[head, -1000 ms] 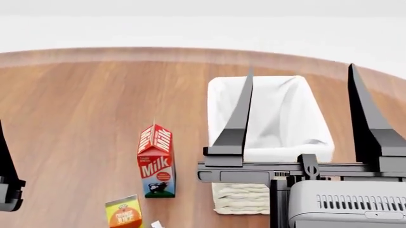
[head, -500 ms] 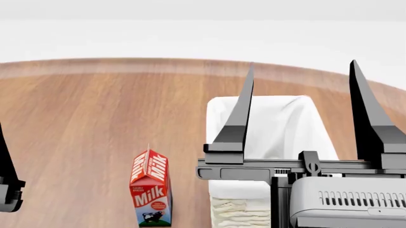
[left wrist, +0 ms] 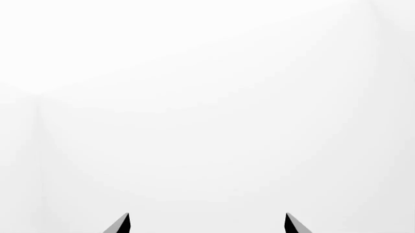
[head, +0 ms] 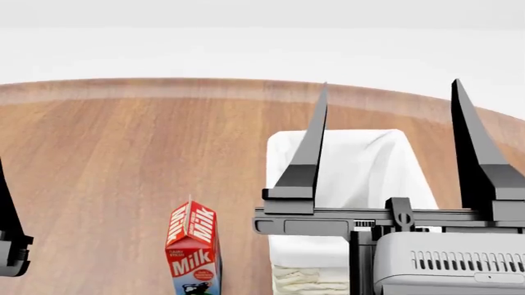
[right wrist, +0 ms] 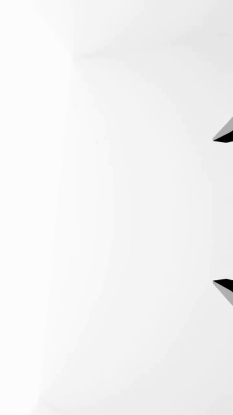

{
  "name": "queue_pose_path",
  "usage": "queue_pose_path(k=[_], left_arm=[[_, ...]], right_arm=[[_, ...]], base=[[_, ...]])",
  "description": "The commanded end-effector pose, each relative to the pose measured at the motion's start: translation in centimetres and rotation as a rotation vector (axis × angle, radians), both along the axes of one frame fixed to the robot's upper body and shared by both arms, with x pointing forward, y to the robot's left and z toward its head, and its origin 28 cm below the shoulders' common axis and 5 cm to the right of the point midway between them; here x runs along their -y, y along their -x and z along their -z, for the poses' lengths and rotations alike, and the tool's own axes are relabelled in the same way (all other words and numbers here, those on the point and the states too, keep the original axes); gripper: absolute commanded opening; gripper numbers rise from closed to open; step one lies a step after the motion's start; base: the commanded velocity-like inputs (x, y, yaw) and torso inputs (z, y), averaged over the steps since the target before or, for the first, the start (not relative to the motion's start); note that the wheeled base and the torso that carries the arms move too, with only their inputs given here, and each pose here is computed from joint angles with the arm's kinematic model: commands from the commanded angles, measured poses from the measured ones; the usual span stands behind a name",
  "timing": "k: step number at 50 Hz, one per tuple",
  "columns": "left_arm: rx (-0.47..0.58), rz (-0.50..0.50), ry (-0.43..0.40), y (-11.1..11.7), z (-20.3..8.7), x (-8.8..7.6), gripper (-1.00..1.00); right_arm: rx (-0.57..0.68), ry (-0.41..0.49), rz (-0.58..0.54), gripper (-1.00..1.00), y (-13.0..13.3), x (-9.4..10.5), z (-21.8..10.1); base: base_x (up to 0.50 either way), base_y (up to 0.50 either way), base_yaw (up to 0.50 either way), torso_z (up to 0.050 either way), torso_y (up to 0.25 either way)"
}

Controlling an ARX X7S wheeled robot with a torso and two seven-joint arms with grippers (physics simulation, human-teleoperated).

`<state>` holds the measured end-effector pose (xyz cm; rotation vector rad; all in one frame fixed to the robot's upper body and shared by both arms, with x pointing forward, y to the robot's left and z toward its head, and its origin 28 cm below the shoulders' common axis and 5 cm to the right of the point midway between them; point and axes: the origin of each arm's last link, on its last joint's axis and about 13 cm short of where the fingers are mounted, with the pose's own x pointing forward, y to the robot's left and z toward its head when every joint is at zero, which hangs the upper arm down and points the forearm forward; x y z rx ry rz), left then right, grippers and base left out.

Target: Pick up the alphabet soup and the tomato sauce, and put them in the basket.

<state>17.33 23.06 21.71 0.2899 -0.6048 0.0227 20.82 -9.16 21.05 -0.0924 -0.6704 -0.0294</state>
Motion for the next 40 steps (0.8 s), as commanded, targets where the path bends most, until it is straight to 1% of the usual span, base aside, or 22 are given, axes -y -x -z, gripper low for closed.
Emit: queue_pose_path(k=[1, 5, 6, 9, 10, 11, 12, 13, 14, 15, 16, 18, 21, 22, 24, 26, 31, 32, 33, 34, 38, 40], left_arm=[[-0.003, -0.003, 0.0, 0.0, 0.0, 0.0, 1.0], [-0.002, -0.005, 0.002, -0.1, -0.1, 0.0, 1.0], [-0.002, -0.005, 0.002, -0.1, -0.2, 0.0, 1.0], [-0.001, -0.003, 0.003, -0.2, -0.2, 0.1, 1.0], [-0.001, -0.002, 0.002, -0.2, -0.3, 0.2, 1.0], [-0.001, 0.001, 0.002, -0.2, -0.3, 0.2, 1.0], [-0.002, 0.001, 0.001, -0.2, -0.3, 0.2, 1.0], [-0.002, 0.001, 0.001, -0.2, -0.3, 0.2, 1.0], [-0.002, 0.001, -0.001, -0.2, -0.3, 0.2, 1.0], [-0.001, 0.0, 0.0, -0.3, -0.3, 0.2, 1.0], [0.001, -0.003, 0.0, -0.3, -0.4, 0.1, 1.0], [0.003, -0.007, -0.001, -0.3, -0.5, 0.0, 1.0], [0.004, -0.011, -0.001, -0.3, -0.6, -0.1, 1.0], [0.003, -0.013, -0.002, -0.4, -0.6, -0.1, 1.0], [0.004, -0.015, -0.004, -0.4, -0.7, -0.1, 1.0], [0.005, -0.017, -0.003, -0.4, -0.7, -0.2, 1.0], [0.002, -0.021, -0.005, -0.4, -0.7, -0.1, 1.0], [0.006, -0.019, -0.004, -0.4, -0.7, -0.1, 1.0], [0.007, -0.019, -0.004, -0.4, -0.7, -0.1, 1.0], [0.009, -0.018, -0.003, -0.4, -0.7, -0.1, 1.0], [0.006, -0.019, -0.011, -0.4, -0.8, -0.1, 1.0], [0.007, -0.022, -0.012, -0.5, -0.9, -0.1, 1.0]], right_arm=[[0.008, 0.012, -0.006, 1.0, 0.0, 0.1, -0.6], [-0.035, 0.039, -0.064, 1.0, -0.4, 0.5, -5.3], [-0.076, 0.024, -0.098, 1.0, -0.4, 0.5, -6.4], [-0.096, 0.039, -0.122, 1.0, -0.4, 0.5, -9.1], [-0.126, 0.036, -0.143, 1.0, -0.6, 0.7, -10.6], [-0.149, 0.025, -0.161, 1.0, -0.7, 0.8, -10.8], [-0.17, 0.022, -0.165, 1.0, -1.0, 0.9, -12.2], [-0.17, 0.022, -0.165, 1.0, -0.9, 0.9, -12.2], [-0.212, -0.032, -0.14, 1.0, -1.9, 1.5, -14.4], [-0.275, -0.05, -0.13, 1.0, -2.4, 1.5, -14.8], [-0.32, 0.002, -0.185, 1.0, -2.5, 1.1, -15.4], [-0.398, 0.014, -0.214, 1.0, -3.0, 1.0, -16.1], [-0.503, 0.01, -0.213, 1.0, -3.9, 1.0, -16.5], [-0.569, 0.033, -0.175, 1.0, -4.3, 1.0, -16.6], [-0.605, 0.062, -0.164, 1.0, -4.4, 1.0, -16.7], [-0.657, 0.126, -0.101, 1.0, -4.6, 1.2, -16.7], [-0.725, 0.222, -0.039, 1.0, -3.8, 1.8, -17.7], [-0.771, 0.267, -0.009, 1.0, -3.6, 1.9, -17.7], [-0.78, 0.297, 0.002, 1.0, -3.3, 1.9, -17.7], [-0.822, 0.311, 0.02, 1.0, -3.0, 1.9, -17.8], [-0.881, 0.358, -0.004, 1.0, -1.8, 1.9, -18.4], [-0.901, 0.38, 0.018, 1.0, -1.5, 2.1, -18.4]], base=[[0.0, 0.0, 0.0, 0.0, 0.0], [0.0, 0.0, 0.0, 0.0, 0.0], [0.0, 0.0, 0.0, 0.0, 0.0], [0.0, 0.0, 0.0, 0.0, 0.0], [0.0, 0.0, 0.0, 0.0, 0.0], [0.0, 0.0, 0.0, 0.0, 0.0], [0.0, 0.0, 0.0, 0.0, 0.0], [0.0, 0.0, 0.0, 0.0, 0.0], [0.0, 0.0, 0.0, 0.0, 0.0], [0.0, 0.0, 0.0, 0.0, 0.0], [0.0, 0.0, 0.0, 0.0, 0.0], [0.0, 0.0, 0.0, 0.0, 0.0], [0.0, 0.0, 0.0, 0.0, 0.0], [0.0, 0.0, 0.0, 0.0, 0.0], [0.0, 0.0, 0.0, 0.0, 0.0], [0.0, 0.0, 0.0, 0.0, 0.0], [0.0, 0.0, 0.0, 0.0, 0.0], [0.0, 0.0, 0.0, 0.0, 0.0], [0.0, 0.0, 0.0, 0.0, 0.0], [0.0, 0.0, 0.0, 0.0, 0.0], [0.0, 0.0, 0.0, 0.0, 0.0], [0.0, 0.0, 0.0, 0.0, 0.0]])
